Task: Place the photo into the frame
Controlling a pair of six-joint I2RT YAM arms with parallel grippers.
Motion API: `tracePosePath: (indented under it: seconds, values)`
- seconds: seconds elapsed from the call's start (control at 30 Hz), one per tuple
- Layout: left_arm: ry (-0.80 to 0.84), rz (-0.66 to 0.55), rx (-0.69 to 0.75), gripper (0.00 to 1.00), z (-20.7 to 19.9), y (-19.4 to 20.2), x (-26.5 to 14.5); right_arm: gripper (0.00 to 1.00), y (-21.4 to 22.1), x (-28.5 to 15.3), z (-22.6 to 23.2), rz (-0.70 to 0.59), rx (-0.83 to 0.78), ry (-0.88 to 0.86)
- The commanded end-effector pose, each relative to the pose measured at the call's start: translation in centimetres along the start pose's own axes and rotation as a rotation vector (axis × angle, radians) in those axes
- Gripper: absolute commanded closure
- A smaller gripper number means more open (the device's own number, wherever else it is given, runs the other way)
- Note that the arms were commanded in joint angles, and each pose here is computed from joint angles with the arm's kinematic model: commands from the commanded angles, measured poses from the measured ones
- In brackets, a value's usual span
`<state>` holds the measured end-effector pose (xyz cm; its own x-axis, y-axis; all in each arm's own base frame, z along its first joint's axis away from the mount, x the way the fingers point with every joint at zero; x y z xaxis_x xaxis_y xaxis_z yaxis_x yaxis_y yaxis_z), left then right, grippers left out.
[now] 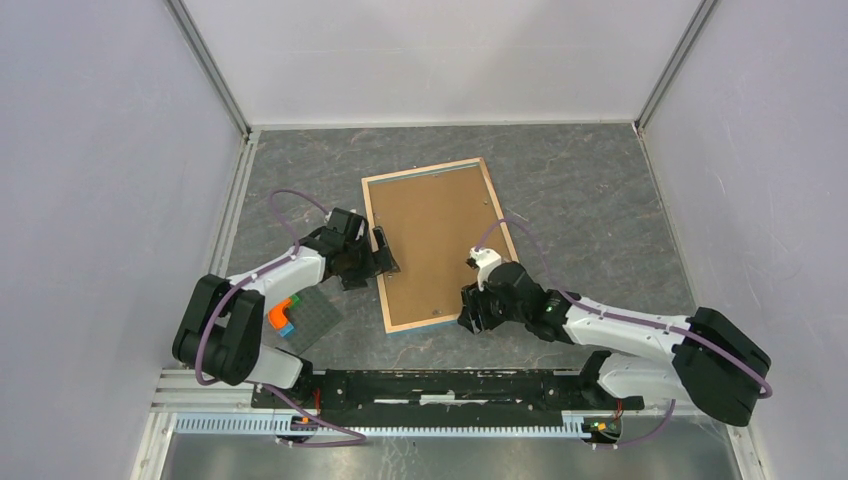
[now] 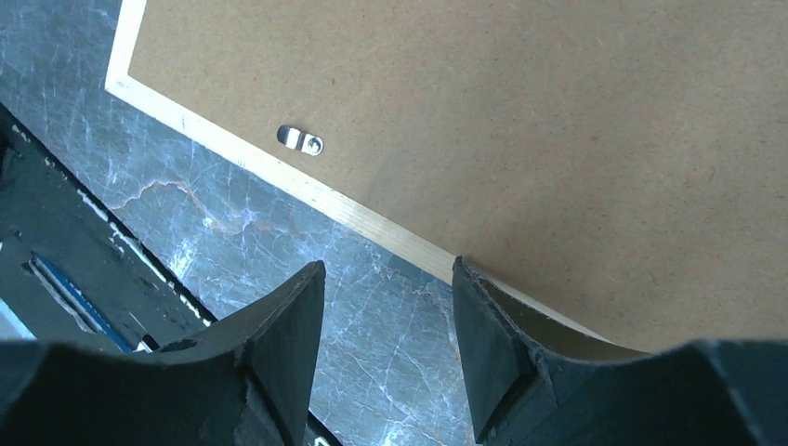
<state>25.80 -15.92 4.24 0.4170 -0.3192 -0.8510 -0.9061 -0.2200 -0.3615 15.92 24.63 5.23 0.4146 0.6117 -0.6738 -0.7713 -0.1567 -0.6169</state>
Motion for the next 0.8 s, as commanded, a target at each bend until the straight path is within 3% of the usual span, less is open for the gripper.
tracePosePath:
  seconds: [0.0, 0.23, 0.47, 0.6, 0.77]
  values:
    - [0.047, -0.032, -0.017, 0.0, -1.0, -0.6, -0.4, 0.42, -2.3, 0.5, 0.6, -0.087, 0.021, 0.015]
    - [0.062, -0.031, -0.016, 0.0, -1.3, -0.6, -0.6, 0.43, -1.2, 1.4, -1.1, -0.079, 0.045, 0.09]
    - [0.069, -0.036, -0.01, 0.0, -1.4, -0.6, -1.0, 0.41, -3.4, 1.6, -1.1, -0.145, 0.008, 0.118]
    - [0.052, -0.045, 0.004, 0.0, -1.2, -0.8, -1.6, 0.36, -5.5, 0.8, 1.0, -0.181, -0.024, 0.042]
    - [0.056, -0.041, 0.016, 0.0, -1.4, -1.0, -1.6, 0.2, -8.3, -1.0, -1.8, -0.245, -0.07, 0.193]
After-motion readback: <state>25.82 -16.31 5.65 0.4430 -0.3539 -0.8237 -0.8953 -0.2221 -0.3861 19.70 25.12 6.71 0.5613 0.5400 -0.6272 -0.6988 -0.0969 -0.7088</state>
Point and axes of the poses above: each gripper's point midway between its finger pads, its own x axis out along the fingers, its own z axis along the line the jaws close on, y = z × x, the point moved 1 cm from there along -x, back along the fingers, and after that the axes turned 7 degrees about x, right-handed, at the moved point
